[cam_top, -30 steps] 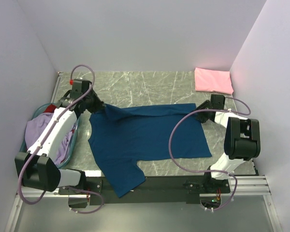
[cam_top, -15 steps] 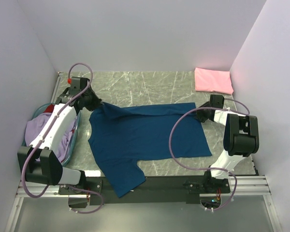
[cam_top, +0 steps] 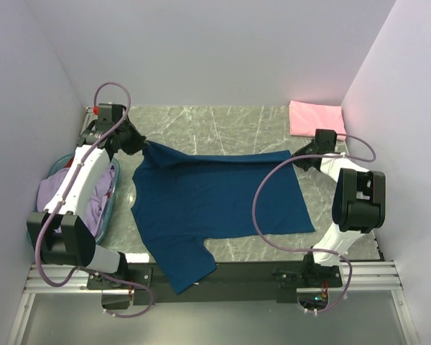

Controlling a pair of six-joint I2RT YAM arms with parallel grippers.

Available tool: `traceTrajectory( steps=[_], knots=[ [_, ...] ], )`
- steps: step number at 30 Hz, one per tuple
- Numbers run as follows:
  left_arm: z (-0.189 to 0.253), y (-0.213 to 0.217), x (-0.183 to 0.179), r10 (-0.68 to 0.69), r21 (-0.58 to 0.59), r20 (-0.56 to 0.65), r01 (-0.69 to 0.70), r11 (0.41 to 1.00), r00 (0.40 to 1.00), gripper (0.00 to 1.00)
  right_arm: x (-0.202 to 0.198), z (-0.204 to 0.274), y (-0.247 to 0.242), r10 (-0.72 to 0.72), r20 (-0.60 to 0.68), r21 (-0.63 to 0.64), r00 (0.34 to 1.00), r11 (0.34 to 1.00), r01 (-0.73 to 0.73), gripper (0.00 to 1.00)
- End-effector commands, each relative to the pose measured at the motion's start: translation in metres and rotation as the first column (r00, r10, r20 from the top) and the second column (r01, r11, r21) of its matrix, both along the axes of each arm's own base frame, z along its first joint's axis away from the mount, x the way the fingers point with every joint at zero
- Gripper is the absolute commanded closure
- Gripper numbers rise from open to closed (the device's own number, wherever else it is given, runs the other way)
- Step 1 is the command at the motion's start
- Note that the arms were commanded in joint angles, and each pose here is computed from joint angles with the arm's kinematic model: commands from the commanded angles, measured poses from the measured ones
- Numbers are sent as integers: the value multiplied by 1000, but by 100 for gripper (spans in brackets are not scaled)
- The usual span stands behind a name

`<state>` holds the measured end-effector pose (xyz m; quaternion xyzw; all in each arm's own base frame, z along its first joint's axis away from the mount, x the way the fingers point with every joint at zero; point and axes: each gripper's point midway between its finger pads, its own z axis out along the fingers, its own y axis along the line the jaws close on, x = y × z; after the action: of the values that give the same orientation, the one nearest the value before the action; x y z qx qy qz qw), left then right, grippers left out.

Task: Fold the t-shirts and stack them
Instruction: Fold the tshirt

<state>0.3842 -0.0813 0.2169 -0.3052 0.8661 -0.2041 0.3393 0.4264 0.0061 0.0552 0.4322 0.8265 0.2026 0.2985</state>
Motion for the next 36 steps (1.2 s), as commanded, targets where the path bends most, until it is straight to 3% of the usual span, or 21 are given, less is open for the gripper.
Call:
traceTrajectory(
  steps=[1, 10, 17, 27, 36],
  knots=[
    [28, 3, 9, -6, -3, 64, 7, 1000, 998, 99, 16, 35, -11, -5, 64, -53, 998, 999, 8, 100],
    [38, 7, -8, 29, -23, 44, -28, 999, 999, 99, 16, 54, -10, 34, 47, -73, 998, 997, -30, 100],
    [32, 27, -12, 69, 36, 45, -70, 997, 997, 99, 19, 57, -9, 67, 42, -90, 997, 994, -63, 100],
    [48, 52, 57, 71, 113, 166, -91, 989, 984, 99, 57, 73, -4, 118, 142, -79, 983, 991, -107, 100],
    [28, 32, 119, -23, 56, 186, 13, 998, 982, 99, 108, 82, -13, 192, 161, -184, 968, 970, -162, 100]
  ],
)
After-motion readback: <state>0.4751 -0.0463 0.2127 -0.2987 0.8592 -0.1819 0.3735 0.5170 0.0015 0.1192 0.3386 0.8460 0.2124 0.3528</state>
